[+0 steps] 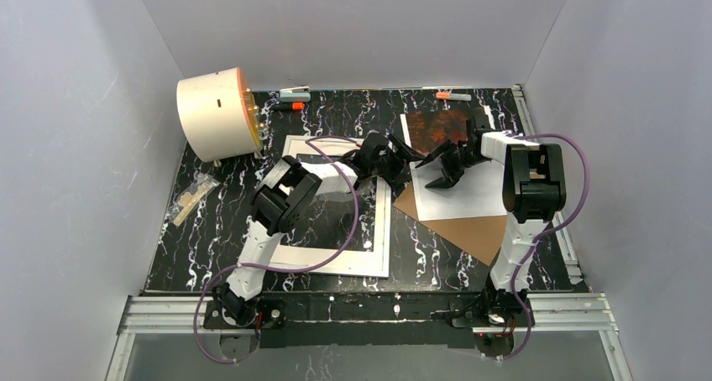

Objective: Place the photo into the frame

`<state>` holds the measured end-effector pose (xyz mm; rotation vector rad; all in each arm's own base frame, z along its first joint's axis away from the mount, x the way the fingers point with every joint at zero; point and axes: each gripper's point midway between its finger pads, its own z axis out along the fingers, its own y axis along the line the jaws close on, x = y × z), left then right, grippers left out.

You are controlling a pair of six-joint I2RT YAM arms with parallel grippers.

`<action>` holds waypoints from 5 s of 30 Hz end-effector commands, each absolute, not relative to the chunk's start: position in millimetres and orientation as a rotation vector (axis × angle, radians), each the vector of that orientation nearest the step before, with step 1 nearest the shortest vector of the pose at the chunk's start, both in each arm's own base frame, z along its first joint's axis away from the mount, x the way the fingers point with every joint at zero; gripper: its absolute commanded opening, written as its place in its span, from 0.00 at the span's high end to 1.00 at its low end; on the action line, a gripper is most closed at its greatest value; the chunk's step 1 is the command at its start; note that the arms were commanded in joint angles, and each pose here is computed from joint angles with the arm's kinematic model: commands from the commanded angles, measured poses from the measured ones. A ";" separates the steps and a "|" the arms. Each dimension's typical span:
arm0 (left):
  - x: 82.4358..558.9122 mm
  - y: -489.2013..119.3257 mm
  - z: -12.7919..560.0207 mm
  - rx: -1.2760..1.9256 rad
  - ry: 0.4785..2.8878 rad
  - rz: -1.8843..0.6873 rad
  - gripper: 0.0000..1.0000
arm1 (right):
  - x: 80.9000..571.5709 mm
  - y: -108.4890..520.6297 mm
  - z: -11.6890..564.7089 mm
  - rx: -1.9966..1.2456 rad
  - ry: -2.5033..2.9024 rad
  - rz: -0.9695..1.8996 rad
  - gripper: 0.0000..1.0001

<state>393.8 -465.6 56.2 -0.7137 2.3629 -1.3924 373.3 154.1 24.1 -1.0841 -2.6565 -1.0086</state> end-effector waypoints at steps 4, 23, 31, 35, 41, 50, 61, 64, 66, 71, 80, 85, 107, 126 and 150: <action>300.7 -477.5 21.2 -0.526 2.691 -1.268 0.23 | 309.4 138.9 -72.6 -1.075 -2.681 -0.493 0.26; 287.4 -468.8 -24.2 -0.341 2.823 -0.946 0.27 | 311.6 141.1 -71.0 -1.022 -2.728 -0.507 0.32; 290.3 -441.2 -41.0 -0.204 2.863 -0.715 0.35 | 368.7 131.8 -17.8 -0.887 -2.996 -0.590 0.33; 293.0 -432.9 -41.2 -0.125 2.868 -0.698 0.36 | 404.8 106.5 32.6 -0.891 -3.204 -0.516 0.31; 289.7 -439.1 -31.7 0.102 2.872 -0.781 0.36 | 423.1 25.2 77.1 -0.928 -3.466 0.018 0.25; 287.7 -433.2 -22.1 0.169 2.886 -0.803 0.35 | 388.0 -95.5 93.7 -1.229 -3.367 0.331 0.12; 305.8 -413.7 -2.9 0.185 2.858 -0.772 0.34 | 341.7 -139.4 64.1 -1.409 -3.252 0.229 0.02; 310.6 -421.9 20.7 0.251 2.798 -0.828 0.33 | 332.6 -139.0 58.2 -1.423 -3.233 0.235 0.02; 315.3 -426.8 38.7 0.296 2.743 -0.848 0.34 | 326.8 -137.3 56.8 -1.450 -3.225 0.239 0.03; 313.5 -446.9 70.3 0.418 2.622 -0.857 0.33 | 318.1 -125.6 52.6 -1.541 -3.212 0.160 0.04; 302.6 -482.3 78.0 0.491 2.510 -0.897 0.33 | 308.3 -89.5 28.2 -1.571 -3.122 -0.131 0.06; 298.9 -508.5 78.8 0.539 2.430 -1.012 0.32 | 295.3 -57.8 21.3 -1.555 -3.046 -0.361 0.09; 244.8 -408.4 -35.5 0.660 2.778 -0.538 0.33 | 293.1 -61.6 68.1 -1.532 -3.131 -0.293 0.15; 259.5 -416.0 32.1 0.700 2.724 -0.692 0.34 | 256.5 -63.3 42.3 -1.651 -3.011 -0.248 0.12; 310.7 -481.0 -8.3 0.652 2.629 -0.774 0.31 | 266.1 -82.2 35.6 -1.708 -3.101 -0.389 0.26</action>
